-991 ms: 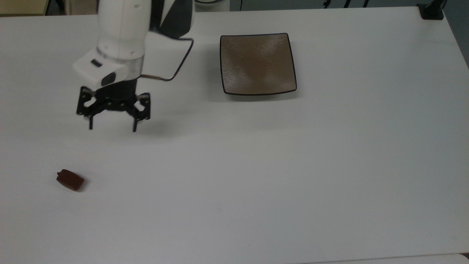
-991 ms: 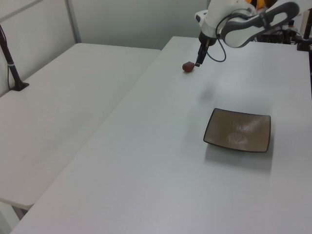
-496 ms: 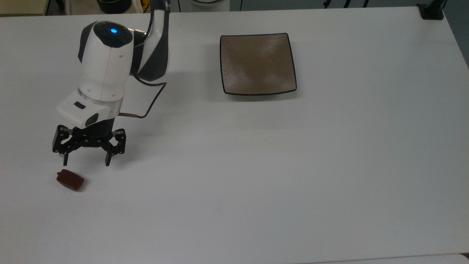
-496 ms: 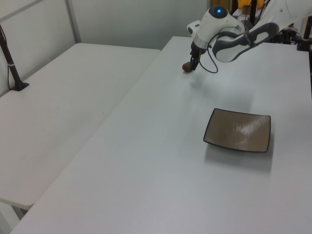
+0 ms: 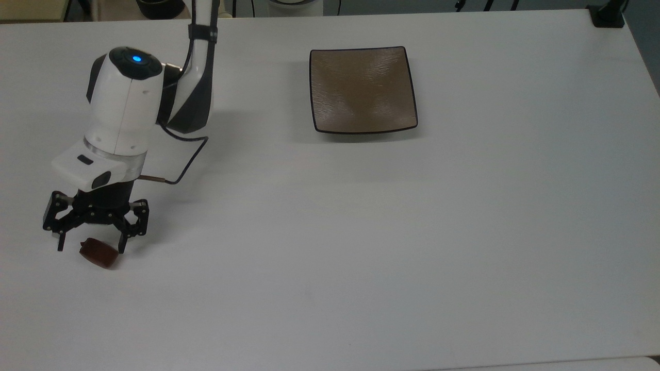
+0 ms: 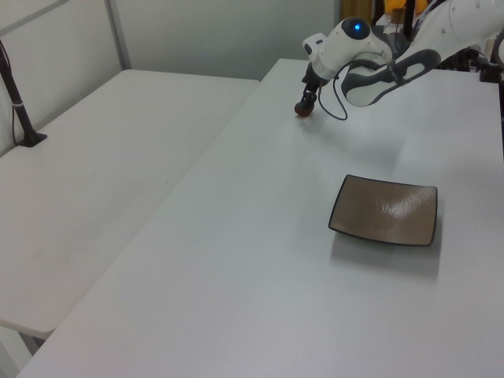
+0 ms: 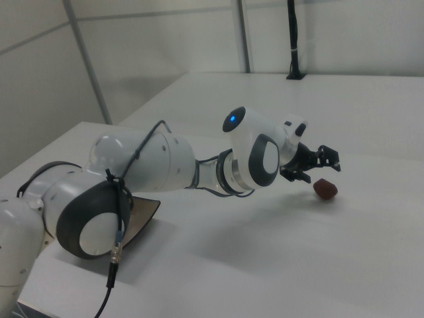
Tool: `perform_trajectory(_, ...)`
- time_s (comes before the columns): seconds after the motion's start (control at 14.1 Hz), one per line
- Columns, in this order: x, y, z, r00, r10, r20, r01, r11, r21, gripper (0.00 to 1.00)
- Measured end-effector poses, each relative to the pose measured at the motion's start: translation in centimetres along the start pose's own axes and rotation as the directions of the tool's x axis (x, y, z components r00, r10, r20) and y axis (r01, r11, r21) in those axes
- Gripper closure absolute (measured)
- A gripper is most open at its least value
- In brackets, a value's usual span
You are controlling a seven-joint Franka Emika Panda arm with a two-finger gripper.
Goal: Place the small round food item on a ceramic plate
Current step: 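Lower the gripper around the food item and close on it, then lift the held food item and carry it over the brown square plate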
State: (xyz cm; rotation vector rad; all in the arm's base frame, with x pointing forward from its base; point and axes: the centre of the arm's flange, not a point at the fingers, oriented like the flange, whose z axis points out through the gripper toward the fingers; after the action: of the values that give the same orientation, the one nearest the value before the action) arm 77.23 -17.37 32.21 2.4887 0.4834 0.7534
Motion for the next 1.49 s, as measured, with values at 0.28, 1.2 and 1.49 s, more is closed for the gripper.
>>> perform_trajectory(0.28, -0.8, -1.7, 3.3, 1.000, -0.006, 0.000, 0.006, 1.000, 0.009, 0.00)
perform_trajectory(1.2, -0.9, -2.8, 3.9, 0.999, -0.038, 0.005, 0.038, 0.999, 0.003, 0.85)
perform_trajectory(1.49, 1.1, -3.3, 2.2, 0.996, 0.089, -0.031, -0.089, 0.996, 0.020, 0.86)
